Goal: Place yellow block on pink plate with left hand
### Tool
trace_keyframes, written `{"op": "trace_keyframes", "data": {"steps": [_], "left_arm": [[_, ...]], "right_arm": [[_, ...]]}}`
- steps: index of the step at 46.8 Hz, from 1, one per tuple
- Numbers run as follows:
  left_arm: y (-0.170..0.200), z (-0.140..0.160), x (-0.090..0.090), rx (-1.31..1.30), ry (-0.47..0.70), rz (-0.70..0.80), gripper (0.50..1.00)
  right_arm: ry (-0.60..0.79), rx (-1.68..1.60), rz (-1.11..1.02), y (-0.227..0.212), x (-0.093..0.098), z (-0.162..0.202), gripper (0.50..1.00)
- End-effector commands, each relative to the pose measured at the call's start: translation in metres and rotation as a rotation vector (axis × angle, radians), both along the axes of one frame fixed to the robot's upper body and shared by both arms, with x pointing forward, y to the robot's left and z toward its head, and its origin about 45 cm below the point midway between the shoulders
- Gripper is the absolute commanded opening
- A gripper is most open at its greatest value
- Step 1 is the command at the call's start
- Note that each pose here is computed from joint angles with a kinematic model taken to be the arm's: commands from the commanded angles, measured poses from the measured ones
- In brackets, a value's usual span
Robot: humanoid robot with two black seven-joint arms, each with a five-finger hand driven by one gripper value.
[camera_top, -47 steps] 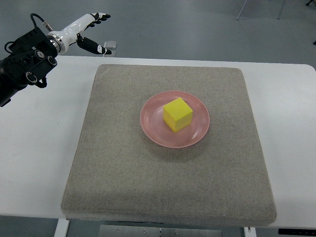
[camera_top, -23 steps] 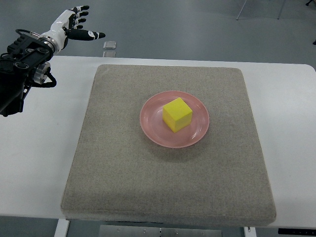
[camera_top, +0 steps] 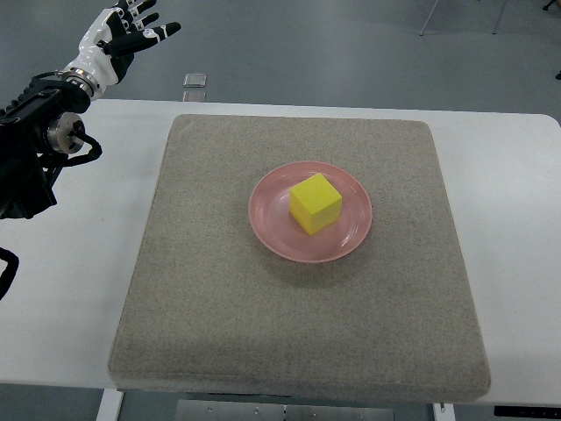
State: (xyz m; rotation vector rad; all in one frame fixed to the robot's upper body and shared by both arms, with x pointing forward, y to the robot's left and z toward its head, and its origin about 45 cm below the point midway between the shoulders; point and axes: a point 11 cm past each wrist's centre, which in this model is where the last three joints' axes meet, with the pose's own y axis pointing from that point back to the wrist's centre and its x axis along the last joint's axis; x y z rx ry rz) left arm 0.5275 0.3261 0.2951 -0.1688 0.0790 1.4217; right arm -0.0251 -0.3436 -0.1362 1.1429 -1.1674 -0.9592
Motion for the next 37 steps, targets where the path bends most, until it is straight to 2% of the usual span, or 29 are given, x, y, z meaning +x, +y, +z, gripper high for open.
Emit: {"op": "trace_keyframes", "data": {"steps": [1, 10, 37], "left_arm": [[-0.006, 0.003, -0.001, -0.114, -0.029, -0.036, 0.988], [-0.006, 0.017, -0.004, -0.261, -0.102, -0.103, 0.99], [-0.01, 0.012, -0.005, -0.307, -0.102, -0.099, 0.99]], "right_arm": [[0.0, -0.001, 0.0, 0.0, 0.0, 0.0, 0.924], [0.0, -0.001, 0.0, 0.0, 0.0, 0.0, 0.924], [0.0, -0.001, 0.0, 0.0, 0.0, 0.0, 0.924]]}}
